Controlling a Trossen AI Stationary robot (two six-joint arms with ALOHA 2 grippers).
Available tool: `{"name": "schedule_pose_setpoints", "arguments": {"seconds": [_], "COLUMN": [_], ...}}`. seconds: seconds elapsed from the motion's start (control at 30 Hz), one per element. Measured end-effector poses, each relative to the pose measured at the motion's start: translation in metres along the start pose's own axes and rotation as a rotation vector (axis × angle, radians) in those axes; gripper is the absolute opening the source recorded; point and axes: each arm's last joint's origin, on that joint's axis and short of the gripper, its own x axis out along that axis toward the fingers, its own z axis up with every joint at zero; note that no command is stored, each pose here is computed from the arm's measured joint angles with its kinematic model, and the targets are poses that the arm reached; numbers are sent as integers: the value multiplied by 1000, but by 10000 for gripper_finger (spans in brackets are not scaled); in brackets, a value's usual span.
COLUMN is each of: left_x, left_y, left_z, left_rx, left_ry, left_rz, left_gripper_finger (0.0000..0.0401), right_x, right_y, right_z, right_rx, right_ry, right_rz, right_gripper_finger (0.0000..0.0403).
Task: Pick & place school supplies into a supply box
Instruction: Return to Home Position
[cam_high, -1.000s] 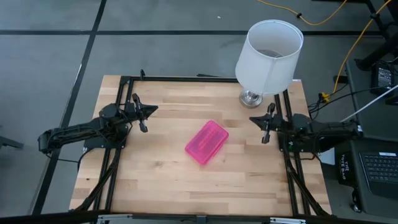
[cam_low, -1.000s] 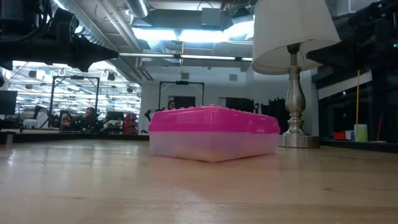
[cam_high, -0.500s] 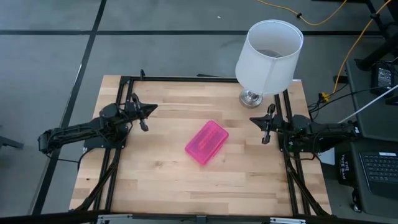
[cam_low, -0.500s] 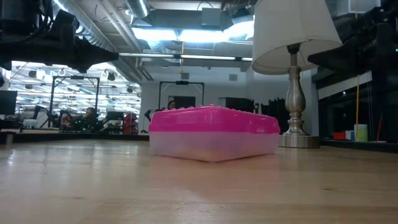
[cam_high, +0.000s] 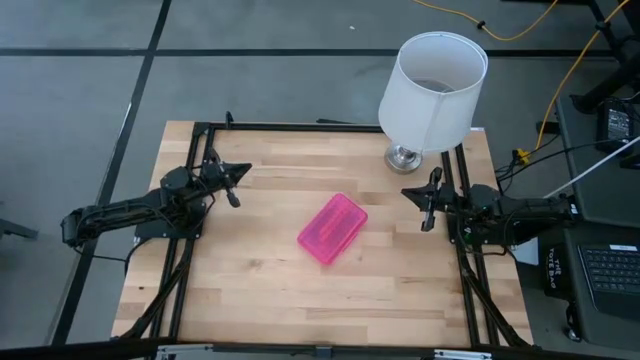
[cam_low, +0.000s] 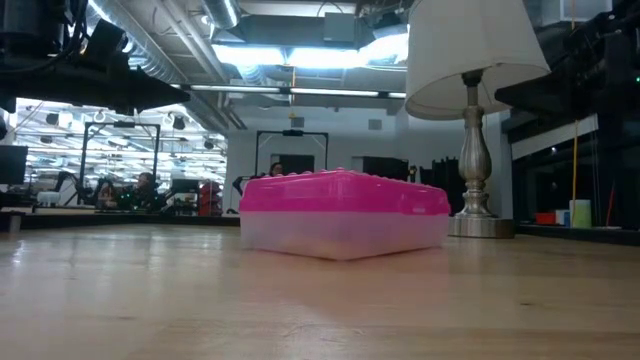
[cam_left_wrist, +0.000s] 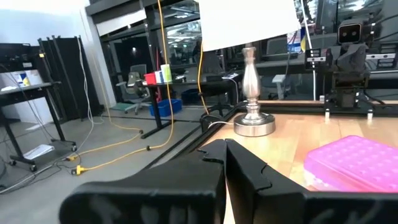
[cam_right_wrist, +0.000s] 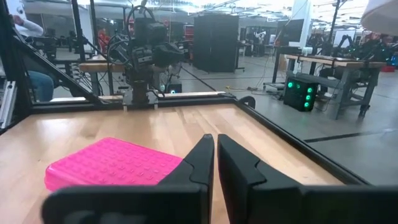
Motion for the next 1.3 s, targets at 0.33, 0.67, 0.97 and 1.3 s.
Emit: {"name": "schedule_pose_setpoints", "arguments": {"seconds": [0.33, 0.67, 0.97, 1.3], "left_x": [0, 0, 0, 0], "left_y": [0, 0, 0, 0], "left_z": [0, 0, 0, 0], "left_rx": [0, 0, 0, 0], "left_ry": [0, 0, 0, 1], "left_rz": [0, 0, 0, 0], "left_gripper_finger": [3, 4, 4, 4], "right_x": [0, 0, -5, -11], "right_y": [0, 0, 13, 27], "right_z": [0, 0, 3, -1], "right_rx": [0, 1, -7, -34], "right_ry": [0, 0, -27, -6], "right_rz": [0, 0, 172, 532], "right_gripper_finger": [28, 28, 28, 28]}}
